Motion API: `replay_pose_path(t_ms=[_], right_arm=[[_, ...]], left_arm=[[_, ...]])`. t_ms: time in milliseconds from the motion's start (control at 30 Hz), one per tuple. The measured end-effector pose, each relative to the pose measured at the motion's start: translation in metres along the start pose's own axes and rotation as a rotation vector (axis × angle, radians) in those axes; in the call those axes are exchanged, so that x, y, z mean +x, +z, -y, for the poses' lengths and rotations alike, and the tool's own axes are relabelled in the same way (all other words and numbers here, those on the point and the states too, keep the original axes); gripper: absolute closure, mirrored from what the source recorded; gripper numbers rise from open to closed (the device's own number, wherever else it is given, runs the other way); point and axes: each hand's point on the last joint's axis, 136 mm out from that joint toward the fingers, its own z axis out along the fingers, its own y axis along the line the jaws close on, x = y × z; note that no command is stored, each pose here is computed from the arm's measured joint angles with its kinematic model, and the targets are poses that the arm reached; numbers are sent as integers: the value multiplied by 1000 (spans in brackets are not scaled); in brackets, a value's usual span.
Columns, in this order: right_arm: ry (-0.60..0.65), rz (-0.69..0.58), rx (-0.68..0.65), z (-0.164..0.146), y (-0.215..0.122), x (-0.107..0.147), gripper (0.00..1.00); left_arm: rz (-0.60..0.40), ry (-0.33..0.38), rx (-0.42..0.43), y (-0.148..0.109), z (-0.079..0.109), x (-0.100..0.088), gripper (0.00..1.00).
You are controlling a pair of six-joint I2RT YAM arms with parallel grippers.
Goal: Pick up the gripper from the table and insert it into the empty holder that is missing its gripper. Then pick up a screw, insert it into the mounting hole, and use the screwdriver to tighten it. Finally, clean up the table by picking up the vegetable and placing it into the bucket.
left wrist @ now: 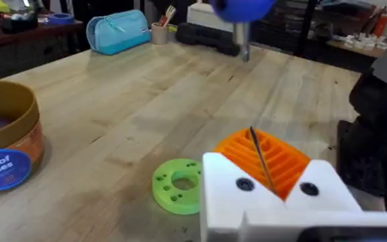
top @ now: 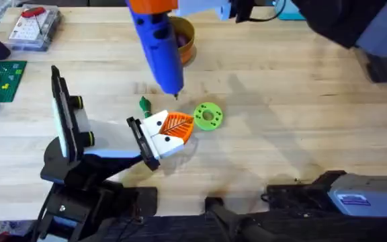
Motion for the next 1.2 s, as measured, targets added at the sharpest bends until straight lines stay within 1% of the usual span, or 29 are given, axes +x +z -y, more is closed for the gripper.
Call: replay_pose_path(t_ms=[100, 167, 300, 400, 600, 700, 767, 967, 1100, 1200], right_arm=[[62, -57, 70, 14, -12, 19, 892], [98, -108, 141, 25, -21, 35, 893], [122, -233, 285, 43, -43, 62, 892], [96, -344, 380, 51, -63, 71, 892], [-53, -606, 555, 66, -105, 78, 892], [-96, -735, 638, 75, -126, 89, 892], [-81, -822, 677, 74, -140, 101, 892], [18, -1084, 760, 67, -183, 140, 892], [74, -1251, 803, 78, -209, 171, 893], [98, -1349, 801, 90, -222, 196, 892]], left_arm=[[0, 0, 0, 0, 0, 0, 986], [0, 0, 0, 0, 0, 0, 986], [0, 0, 0, 0, 0, 0, 986], [0, 0, 0, 0, 0, 0, 986], [0, 0, 0, 0, 0, 0, 986], [0, 0, 0, 0, 0, 0, 986], [0, 0, 0, 0, 0, 0, 986], [0, 0, 0, 0, 0, 0, 986], [0, 0, 0, 0, 0, 0, 986], [0, 0, 0, 0, 0, 0, 986]])
